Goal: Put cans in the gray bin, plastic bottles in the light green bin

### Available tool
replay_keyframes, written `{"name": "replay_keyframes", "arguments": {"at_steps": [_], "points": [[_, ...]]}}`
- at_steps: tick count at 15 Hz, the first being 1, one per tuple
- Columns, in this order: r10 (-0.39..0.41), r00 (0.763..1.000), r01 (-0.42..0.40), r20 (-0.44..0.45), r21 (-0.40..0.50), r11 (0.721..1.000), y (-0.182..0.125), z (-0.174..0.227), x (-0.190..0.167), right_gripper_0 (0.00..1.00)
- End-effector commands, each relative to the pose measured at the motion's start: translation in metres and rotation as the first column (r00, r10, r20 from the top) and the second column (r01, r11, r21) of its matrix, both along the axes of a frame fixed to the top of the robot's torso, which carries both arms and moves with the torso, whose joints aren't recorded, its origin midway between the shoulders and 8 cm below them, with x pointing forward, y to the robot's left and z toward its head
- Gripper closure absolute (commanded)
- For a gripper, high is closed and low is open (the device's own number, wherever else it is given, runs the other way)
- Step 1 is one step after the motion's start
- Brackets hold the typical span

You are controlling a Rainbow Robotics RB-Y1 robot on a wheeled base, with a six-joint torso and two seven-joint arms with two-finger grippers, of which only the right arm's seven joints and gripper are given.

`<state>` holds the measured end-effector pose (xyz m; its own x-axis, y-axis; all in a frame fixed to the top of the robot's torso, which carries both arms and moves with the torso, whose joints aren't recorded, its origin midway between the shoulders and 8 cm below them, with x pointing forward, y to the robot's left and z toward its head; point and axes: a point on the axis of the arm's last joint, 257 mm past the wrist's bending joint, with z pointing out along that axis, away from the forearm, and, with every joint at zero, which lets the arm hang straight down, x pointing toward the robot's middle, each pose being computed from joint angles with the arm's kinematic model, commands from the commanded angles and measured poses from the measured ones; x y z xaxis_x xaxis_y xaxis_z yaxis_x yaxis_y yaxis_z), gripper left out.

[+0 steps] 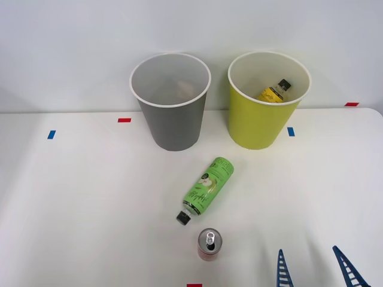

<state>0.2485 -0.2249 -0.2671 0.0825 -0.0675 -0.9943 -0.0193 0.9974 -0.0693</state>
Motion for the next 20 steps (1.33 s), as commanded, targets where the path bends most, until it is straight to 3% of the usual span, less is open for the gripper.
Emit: {"name": "replay_keyframes", "arguments": {"at_steps": [1, 20], "points": [[0.0, 1.0, 0.0, 0.0, 0.0, 1.0, 0.0, 0.0, 0.0, 0.0], [0.0, 1.0, 0.0, 0.0, 0.0, 1.0, 0.0, 0.0, 0.0, 0.0]]}}
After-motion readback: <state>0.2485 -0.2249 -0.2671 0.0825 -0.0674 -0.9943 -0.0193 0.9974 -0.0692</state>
